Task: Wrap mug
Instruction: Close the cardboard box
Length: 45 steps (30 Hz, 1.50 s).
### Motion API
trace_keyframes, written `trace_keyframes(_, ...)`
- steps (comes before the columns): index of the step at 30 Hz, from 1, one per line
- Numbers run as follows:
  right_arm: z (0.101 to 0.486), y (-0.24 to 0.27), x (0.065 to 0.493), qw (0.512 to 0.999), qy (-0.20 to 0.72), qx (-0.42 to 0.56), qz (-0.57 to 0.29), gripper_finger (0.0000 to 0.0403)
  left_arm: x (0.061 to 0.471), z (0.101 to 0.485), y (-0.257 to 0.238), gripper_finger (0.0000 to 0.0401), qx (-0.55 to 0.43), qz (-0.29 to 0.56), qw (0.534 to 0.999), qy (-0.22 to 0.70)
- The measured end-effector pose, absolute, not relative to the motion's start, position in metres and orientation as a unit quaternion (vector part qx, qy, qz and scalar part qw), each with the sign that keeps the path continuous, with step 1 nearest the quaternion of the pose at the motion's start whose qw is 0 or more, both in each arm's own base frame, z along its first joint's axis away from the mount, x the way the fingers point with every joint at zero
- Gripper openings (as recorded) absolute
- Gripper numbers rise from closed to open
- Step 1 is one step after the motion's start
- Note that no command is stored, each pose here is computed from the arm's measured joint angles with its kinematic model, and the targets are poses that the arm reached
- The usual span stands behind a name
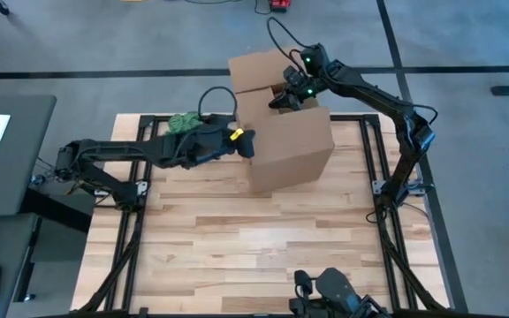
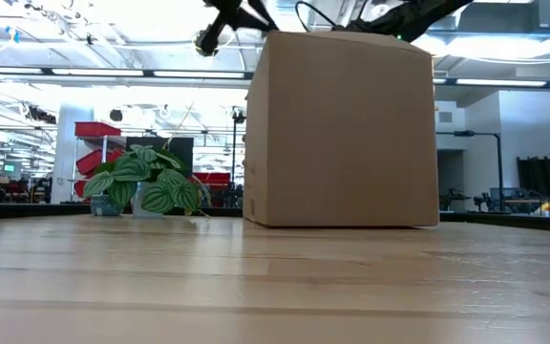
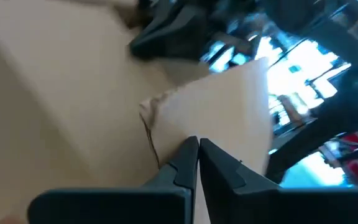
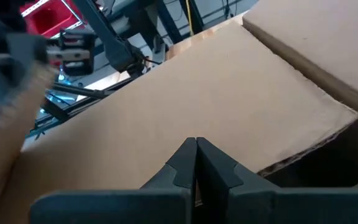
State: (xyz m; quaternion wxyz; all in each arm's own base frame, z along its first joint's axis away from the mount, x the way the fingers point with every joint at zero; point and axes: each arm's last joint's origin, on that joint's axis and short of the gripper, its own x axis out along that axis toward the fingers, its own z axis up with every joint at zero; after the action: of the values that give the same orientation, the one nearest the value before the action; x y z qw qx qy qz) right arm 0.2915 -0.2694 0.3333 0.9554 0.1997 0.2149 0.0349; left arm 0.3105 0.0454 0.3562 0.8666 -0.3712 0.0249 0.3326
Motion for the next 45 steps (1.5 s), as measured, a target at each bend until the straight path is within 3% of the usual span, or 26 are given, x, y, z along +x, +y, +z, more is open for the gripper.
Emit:
trace_keyframes(5, 0.347, -0.271, 0.291, 0.958, 0.206, 0.197, 0.023, 0.0, 0.307, 0.348, 0.053, 0.0, -0.365, 0.36, 0.857, 0.056)
trace_keyframes(11, 0.397, -0.264, 0.28, 0.976, 0.163, 0.14, -0.016, 0.0, 0.304, 0.341, 0.059, 0.0, -0.354, 0.38, 0.85, 0.085)
trace_keyframes(17, 0.423, -0.277, 0.237, 0.96, 0.171, 0.122, -0.184, 0.0, 0.303, 0.34, 0.06, 0.0, -0.351, 0.37, 0.855, 0.099)
trace_keyframes(24, 0.403, -0.353, 0.152, 0.897, 0.132, 0.259, -0.332, 0.0, 0.303, 0.341, 0.06, 0.0, -0.337, 0.355, 0.865, 0.113)
trace_keyframes(28, 0.356, -0.394, 0.132, 0.87, 0.125, 0.382, -0.286, 0.0, 0.303, 0.341, 0.06, 0.0, -0.336, 0.348, 0.867, 0.118)
trace_keyframes(34, 0.322, -0.423, 0.169, 0.885, 0.075, 0.443, -0.127, 0.0, 0.303, 0.341, 0.061, 0.0, -0.337, 0.346, 0.867, 0.12)
trace_keyframes(42, 0.358, -0.417, 0.205, 0.908, 0.032, 0.411, 0.072, 0.0, 0.299, 0.345, 0.06, 0.0, -0.34, 0.34, 0.869, 0.117)
trace_keyframes(45, 0.364, -0.407, 0.211, 0.904, 0.047, 0.415, 0.094, 0.0, 0.295, 0.347, 0.063, 0.0, -0.334, 0.343, 0.87, 0.116)
